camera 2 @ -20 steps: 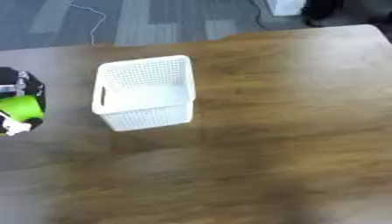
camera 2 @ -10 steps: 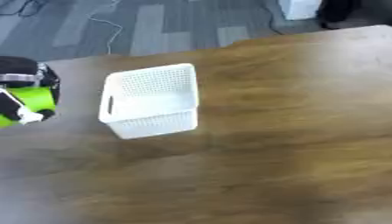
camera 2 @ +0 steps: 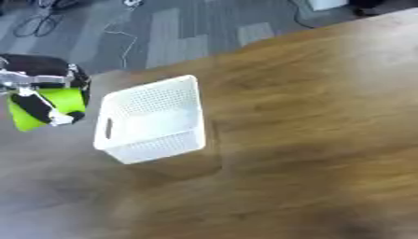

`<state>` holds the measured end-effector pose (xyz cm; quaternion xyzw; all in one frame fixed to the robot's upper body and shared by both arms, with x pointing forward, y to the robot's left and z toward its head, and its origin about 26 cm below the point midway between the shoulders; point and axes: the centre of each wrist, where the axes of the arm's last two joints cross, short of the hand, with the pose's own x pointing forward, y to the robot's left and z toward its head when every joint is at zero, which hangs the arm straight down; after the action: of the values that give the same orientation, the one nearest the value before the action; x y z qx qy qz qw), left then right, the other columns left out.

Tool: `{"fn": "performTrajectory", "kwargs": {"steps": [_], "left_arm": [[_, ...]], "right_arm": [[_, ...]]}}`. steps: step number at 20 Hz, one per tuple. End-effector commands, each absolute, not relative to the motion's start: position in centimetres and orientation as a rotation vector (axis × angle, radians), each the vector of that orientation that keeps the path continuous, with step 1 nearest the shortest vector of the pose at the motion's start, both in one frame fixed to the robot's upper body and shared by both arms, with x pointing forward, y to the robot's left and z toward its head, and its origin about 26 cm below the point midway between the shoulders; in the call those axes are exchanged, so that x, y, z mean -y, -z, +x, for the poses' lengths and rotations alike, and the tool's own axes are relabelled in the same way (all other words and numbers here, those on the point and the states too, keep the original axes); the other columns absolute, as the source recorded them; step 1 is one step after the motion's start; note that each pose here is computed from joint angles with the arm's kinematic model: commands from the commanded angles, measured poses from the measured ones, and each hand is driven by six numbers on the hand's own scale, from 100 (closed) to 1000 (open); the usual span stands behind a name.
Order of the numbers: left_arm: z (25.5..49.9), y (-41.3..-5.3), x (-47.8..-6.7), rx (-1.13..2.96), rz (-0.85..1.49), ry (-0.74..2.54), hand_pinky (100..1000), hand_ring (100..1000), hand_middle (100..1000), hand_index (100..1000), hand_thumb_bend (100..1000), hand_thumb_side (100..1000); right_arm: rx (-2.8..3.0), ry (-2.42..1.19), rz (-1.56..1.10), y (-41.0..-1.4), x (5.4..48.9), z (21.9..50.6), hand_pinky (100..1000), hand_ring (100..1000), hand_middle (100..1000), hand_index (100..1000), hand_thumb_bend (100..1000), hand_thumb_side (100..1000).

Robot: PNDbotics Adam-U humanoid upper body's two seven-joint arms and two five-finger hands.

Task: Pick up objects on the table and place them in the box.

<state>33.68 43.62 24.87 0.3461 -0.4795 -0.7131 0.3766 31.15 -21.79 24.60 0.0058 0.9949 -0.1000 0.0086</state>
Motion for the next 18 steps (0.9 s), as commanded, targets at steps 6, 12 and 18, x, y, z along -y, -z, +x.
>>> {"fn": "performTrajectory", "kwargs": {"steps": [6, 12, 18], "left_arm": [[33.7, -27.4, -44.3, 1.266, 1.036, 1.823, 100, 100, 100, 178, 285, 240], [34.0, -27.5, -44.2, 1.317, 1.082, 1.833, 100, 100, 100, 178, 283, 239], [34.0, -29.5, -42.7, 1.400, 1.125, 1.876, 100, 100, 100, 178, 301, 225]], "right_arm": [[-3.038, 0.456, -0.084, -26.4, 19.8, 30.9, 343, 464, 496, 572, 283, 1000], [-3.000, 0.529, -0.172, -27.0, 18.5, 30.8, 339, 462, 497, 574, 277, 1000], [-3.004, 0.547, -0.204, -26.9, 18.3, 30.8, 341, 463, 497, 576, 277, 1000]]}}
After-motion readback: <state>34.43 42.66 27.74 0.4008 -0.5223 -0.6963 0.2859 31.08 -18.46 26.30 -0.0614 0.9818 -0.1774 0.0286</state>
